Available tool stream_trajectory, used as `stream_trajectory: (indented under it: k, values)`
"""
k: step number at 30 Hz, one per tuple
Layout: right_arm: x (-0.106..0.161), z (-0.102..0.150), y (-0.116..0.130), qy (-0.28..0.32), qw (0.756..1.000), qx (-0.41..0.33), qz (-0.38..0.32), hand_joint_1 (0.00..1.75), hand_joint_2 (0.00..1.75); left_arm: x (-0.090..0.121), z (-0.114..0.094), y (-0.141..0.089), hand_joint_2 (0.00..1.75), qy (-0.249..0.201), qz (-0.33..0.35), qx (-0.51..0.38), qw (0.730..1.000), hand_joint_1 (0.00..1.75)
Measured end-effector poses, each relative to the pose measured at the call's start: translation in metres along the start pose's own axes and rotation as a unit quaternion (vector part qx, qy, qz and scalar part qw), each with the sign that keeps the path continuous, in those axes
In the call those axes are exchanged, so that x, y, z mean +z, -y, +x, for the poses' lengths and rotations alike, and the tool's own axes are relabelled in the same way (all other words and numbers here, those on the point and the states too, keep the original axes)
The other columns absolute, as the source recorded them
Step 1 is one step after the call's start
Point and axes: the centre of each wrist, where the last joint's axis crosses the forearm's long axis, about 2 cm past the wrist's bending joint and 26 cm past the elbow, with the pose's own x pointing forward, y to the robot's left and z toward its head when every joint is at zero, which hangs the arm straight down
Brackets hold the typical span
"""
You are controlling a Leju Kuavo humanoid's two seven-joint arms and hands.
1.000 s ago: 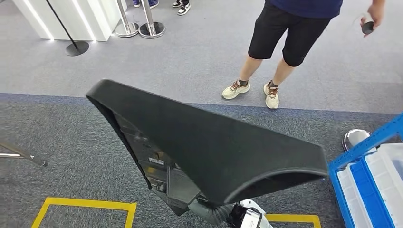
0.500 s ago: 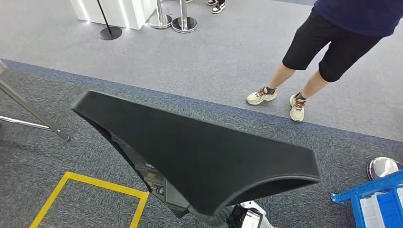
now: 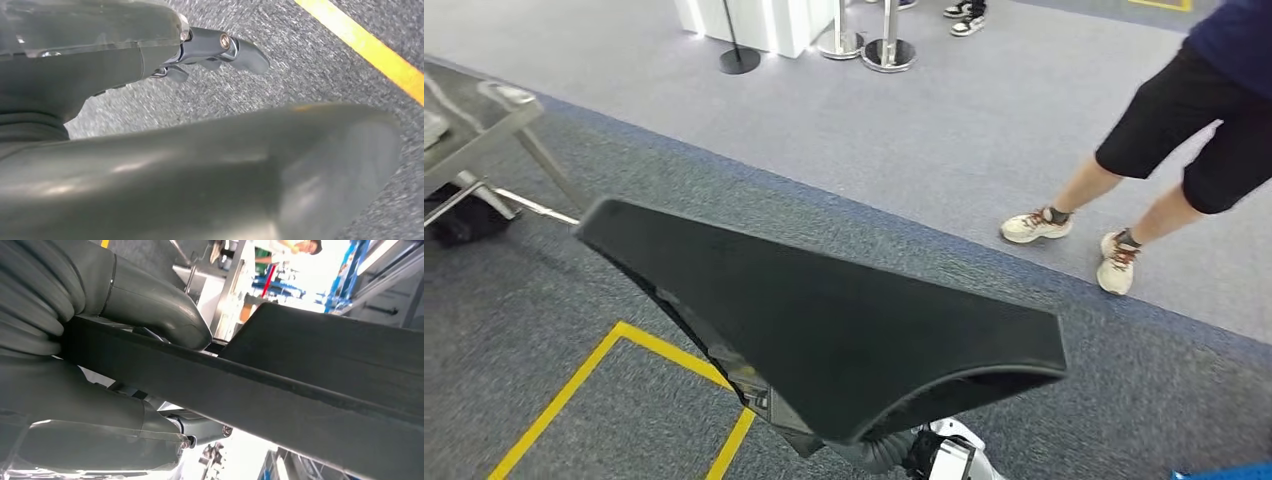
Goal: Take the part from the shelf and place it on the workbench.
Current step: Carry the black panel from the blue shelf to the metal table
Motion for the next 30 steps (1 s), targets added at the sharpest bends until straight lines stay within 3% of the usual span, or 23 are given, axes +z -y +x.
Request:
stream_trajectory:
  k: [30]
  values:
    - [0.0024, -0.0009, 0.0005, -0.005, 1.0, 0.001, 0.0, 1.75, 1.75, 0.0004, -0.0013, 0.0014, 0.0, -0.001, -0.005, -0.005, 1.0, 0.0]
